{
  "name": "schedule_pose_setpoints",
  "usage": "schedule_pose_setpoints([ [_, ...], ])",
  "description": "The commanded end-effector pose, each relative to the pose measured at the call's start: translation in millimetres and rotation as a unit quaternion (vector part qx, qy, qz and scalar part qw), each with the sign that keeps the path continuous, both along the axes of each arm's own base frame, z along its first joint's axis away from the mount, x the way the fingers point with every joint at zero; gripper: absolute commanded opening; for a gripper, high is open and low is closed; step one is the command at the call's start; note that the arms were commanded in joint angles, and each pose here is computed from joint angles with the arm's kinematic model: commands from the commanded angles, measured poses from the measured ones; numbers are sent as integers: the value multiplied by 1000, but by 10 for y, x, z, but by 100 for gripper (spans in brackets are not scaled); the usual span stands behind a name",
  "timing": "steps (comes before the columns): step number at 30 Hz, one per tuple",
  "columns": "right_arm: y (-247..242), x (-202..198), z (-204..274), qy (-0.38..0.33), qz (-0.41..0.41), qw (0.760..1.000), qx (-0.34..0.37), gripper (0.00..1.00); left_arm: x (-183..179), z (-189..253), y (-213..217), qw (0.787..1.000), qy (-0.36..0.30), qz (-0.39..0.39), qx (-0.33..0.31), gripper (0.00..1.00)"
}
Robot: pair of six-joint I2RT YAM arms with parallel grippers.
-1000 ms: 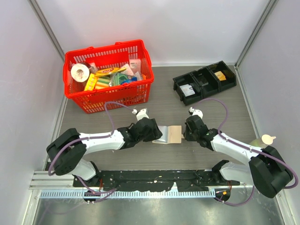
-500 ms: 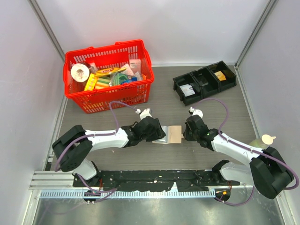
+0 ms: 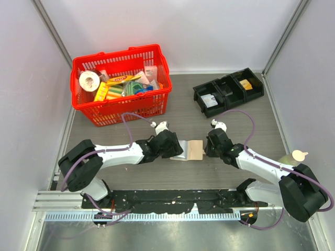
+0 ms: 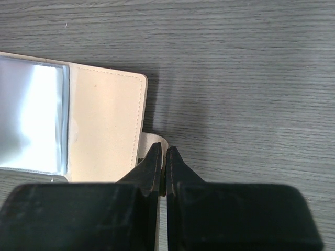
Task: Take the credit cards out of the card holder
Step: Open the card holder.
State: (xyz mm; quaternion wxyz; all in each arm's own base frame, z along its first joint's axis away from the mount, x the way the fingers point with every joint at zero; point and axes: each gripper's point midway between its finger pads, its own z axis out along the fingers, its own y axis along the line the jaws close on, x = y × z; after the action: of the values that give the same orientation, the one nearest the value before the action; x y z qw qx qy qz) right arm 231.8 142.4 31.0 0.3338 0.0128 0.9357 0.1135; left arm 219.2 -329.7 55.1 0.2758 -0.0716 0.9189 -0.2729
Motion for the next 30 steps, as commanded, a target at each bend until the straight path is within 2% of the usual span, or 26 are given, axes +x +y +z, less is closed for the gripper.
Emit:
schedule_pose_setpoints([
  [1,84,139,186,-35,3,999,19,1,63,196,-153,1000,-12,-6,-28,51],
  [7,83,136,188,-35,2,999,20,1,80,219,-235,999,-13,-11,-40,51],
  [14,82,141,200,-37,2,999,20,1,84,142,-116,1000,-11,6,-13,54],
  [30,84,139,200,-37,3,999,20,1,26,157,-262,1000,-5,-17,-23,52],
])
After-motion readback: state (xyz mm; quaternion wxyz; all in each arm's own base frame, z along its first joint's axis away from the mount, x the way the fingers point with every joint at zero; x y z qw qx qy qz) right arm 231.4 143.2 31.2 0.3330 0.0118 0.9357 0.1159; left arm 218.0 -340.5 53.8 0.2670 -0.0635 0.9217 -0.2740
